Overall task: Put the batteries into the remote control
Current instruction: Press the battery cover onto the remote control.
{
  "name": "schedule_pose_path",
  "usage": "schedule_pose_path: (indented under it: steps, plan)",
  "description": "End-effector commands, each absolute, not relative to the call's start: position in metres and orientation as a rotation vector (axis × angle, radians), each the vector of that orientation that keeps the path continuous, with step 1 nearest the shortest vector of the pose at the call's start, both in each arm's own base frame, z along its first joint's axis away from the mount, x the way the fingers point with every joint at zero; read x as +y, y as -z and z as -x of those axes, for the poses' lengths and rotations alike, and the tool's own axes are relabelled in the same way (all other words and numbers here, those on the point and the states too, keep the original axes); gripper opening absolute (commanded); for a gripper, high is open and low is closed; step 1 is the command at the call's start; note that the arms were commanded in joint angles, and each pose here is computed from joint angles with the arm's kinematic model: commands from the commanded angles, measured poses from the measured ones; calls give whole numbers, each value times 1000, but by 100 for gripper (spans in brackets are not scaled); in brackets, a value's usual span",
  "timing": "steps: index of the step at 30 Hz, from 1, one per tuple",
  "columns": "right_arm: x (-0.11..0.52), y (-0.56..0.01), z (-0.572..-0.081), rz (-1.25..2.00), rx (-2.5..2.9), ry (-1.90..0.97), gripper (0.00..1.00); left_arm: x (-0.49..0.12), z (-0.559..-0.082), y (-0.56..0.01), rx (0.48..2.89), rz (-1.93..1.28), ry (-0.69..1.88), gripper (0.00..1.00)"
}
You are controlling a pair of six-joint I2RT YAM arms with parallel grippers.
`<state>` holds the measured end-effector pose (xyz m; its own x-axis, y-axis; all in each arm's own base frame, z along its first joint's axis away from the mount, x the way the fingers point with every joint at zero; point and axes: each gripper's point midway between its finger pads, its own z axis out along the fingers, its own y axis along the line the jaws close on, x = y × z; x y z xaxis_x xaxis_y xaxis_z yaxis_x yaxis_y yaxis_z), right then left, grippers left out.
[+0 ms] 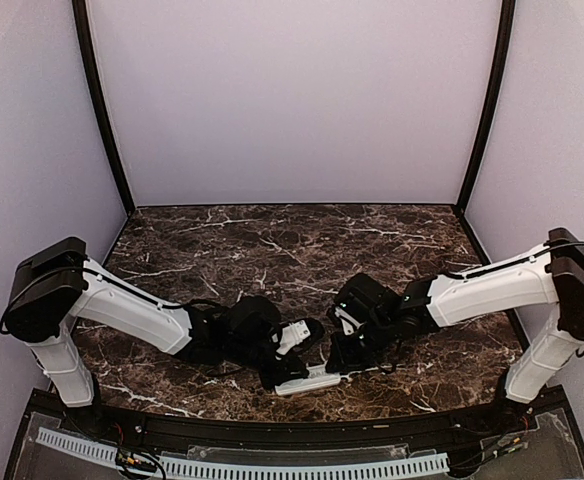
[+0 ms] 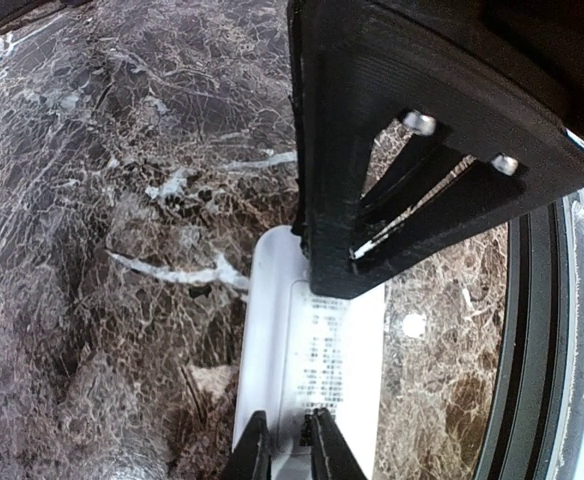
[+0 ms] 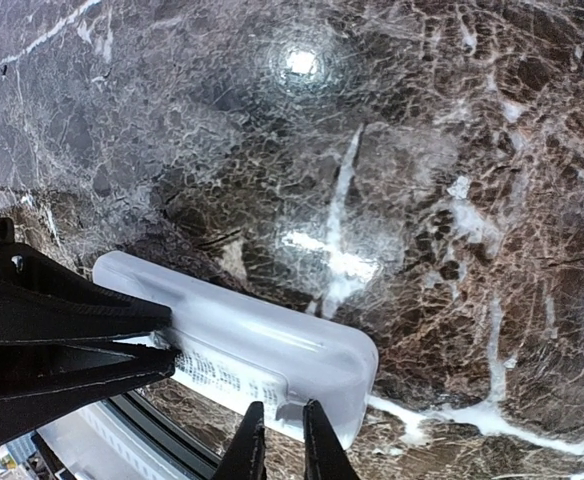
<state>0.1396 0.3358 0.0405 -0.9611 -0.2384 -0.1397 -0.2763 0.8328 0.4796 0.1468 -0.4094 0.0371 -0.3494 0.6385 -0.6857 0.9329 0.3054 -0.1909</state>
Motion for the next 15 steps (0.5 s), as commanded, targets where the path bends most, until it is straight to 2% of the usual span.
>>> schedule_pose_path:
  steps: [1, 8, 15]
  plan:
    - [346, -21, -127, 478, 2970, -787, 13, -372, -124, 4, 2262, -1482, 714, 13]
    - [357, -15, -121, 530, 2977, -872, 12, -371, -123, 5, 2263, -1466, 724, 13]
    - [357, -1, -119, 562, 3000, -841, 9, -370, -123, 4, 2253, -1452, 735, 13]
